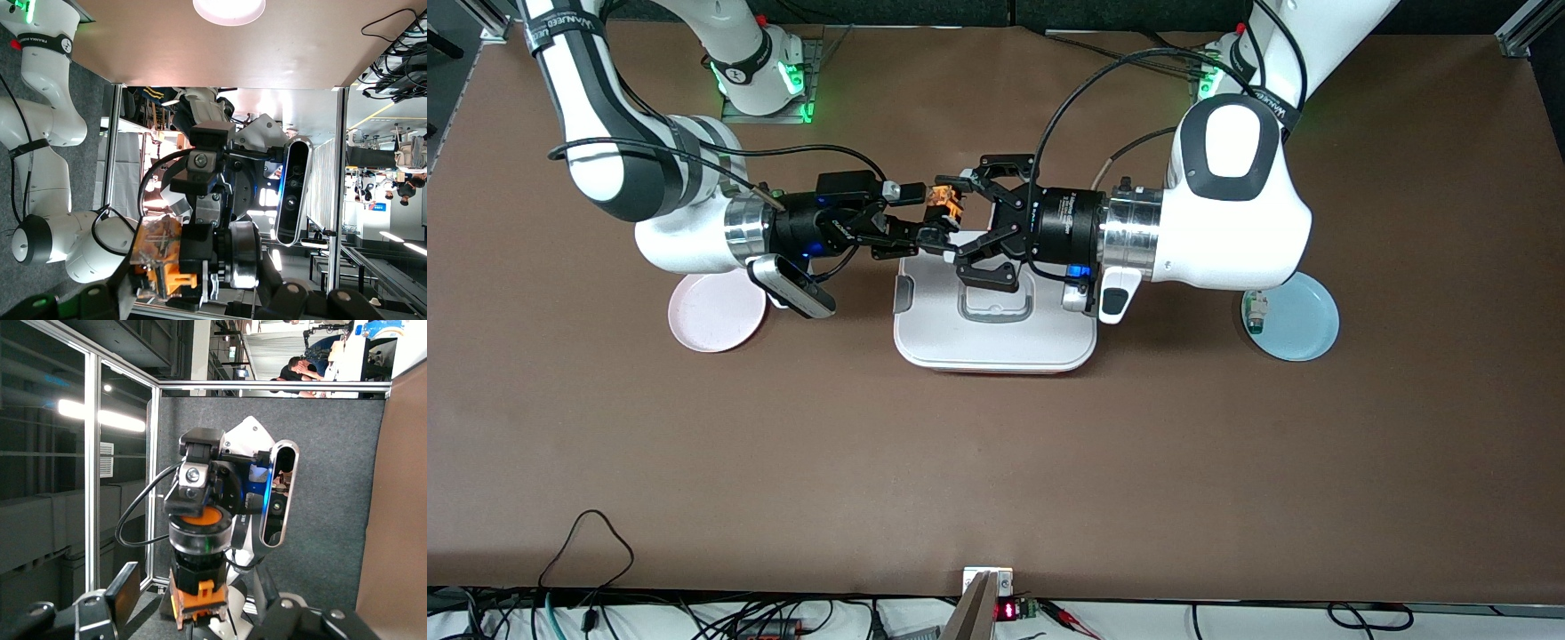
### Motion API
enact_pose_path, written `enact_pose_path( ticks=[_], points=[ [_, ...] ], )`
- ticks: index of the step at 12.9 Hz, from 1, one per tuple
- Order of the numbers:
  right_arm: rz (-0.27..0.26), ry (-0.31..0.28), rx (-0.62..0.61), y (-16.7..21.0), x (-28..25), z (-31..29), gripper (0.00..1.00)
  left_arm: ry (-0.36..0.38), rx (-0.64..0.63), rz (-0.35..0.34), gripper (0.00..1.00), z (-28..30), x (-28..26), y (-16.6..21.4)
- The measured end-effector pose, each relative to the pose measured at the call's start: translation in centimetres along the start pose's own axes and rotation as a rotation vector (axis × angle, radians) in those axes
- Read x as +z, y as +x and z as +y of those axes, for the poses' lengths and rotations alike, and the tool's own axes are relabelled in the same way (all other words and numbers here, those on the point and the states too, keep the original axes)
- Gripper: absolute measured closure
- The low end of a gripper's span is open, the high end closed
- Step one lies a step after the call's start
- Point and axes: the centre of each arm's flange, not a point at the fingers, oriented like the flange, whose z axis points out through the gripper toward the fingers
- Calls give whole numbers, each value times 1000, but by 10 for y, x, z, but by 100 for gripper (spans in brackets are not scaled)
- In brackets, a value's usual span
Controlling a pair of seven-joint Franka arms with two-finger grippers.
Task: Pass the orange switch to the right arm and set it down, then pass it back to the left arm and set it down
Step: 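Close the right gripper on the orange switch's button end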
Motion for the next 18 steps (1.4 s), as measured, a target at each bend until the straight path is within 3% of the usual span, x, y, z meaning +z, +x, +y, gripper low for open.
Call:
enact_pose_path(
  ticks=[3, 5, 18],
  points=[
    [1, -1, -50, 0, 0, 3, 55, 1, 0, 0, 27, 0, 0, 0],
    [4, 2, -60, 1, -1, 2, 62, -1, 0, 0, 27, 0, -1, 0],
    [5, 3, -65, 1, -1, 2, 65, -2, 4, 0, 27, 1, -1, 0]
  ],
)
